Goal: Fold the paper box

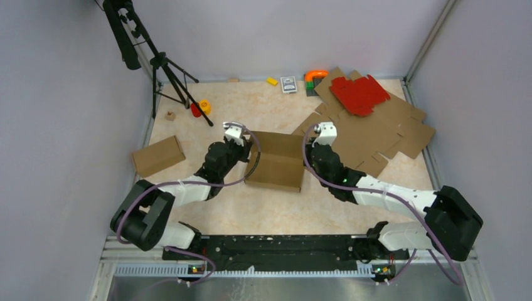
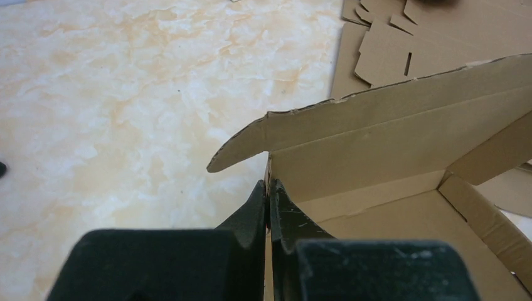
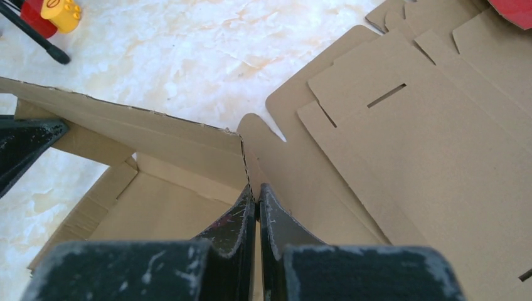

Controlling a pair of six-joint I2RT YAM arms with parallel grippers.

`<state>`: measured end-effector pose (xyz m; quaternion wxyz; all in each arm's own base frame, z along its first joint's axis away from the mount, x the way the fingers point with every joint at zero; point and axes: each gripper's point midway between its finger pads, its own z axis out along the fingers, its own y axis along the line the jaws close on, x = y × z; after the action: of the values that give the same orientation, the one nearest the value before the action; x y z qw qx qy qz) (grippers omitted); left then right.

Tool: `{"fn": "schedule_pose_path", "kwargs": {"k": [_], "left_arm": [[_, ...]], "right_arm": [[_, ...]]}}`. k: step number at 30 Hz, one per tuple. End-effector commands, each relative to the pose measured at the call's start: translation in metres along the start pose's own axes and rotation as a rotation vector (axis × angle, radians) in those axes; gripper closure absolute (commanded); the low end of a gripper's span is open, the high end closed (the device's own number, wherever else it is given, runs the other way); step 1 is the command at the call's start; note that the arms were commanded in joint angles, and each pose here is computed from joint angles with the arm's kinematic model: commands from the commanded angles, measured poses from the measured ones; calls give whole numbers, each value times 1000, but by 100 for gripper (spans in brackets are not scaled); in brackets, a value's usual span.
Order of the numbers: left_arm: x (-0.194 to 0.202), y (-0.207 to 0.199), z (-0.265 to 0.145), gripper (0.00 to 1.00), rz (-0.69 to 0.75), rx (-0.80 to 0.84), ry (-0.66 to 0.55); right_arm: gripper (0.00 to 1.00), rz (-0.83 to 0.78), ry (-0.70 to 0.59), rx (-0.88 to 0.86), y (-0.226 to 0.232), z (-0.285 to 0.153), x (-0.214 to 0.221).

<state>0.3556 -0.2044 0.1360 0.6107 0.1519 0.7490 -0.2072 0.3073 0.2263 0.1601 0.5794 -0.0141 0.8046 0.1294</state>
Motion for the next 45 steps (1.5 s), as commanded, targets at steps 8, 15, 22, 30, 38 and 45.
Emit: {"fn": "schedule_pose_path", "kwargs": {"k": [8, 15, 22, 30, 38, 45], "left_arm": [[6, -36, -27, 100, -65, 118, -81], [26, -41, -42, 100, -137, 115, -40], [49, -38, -59, 100, -192, 100, -7], [54, -39, -62, 100, -191, 104, 13], [40, -42, -58, 99, -169, 111, 8], [33, -42, -56, 99, -146, 106, 25]], "right_arm": [[100, 31, -56, -77, 38, -30, 6], [100, 11, -9, -106, 40, -46, 27], [100, 30, 73, -130, 35, -57, 53], [100, 129, 57, -50, 40, -54, 30], [100, 130, 140, 139, 51, -45, 8], [100, 286, 203, 126, 58, -38, 5]]}}
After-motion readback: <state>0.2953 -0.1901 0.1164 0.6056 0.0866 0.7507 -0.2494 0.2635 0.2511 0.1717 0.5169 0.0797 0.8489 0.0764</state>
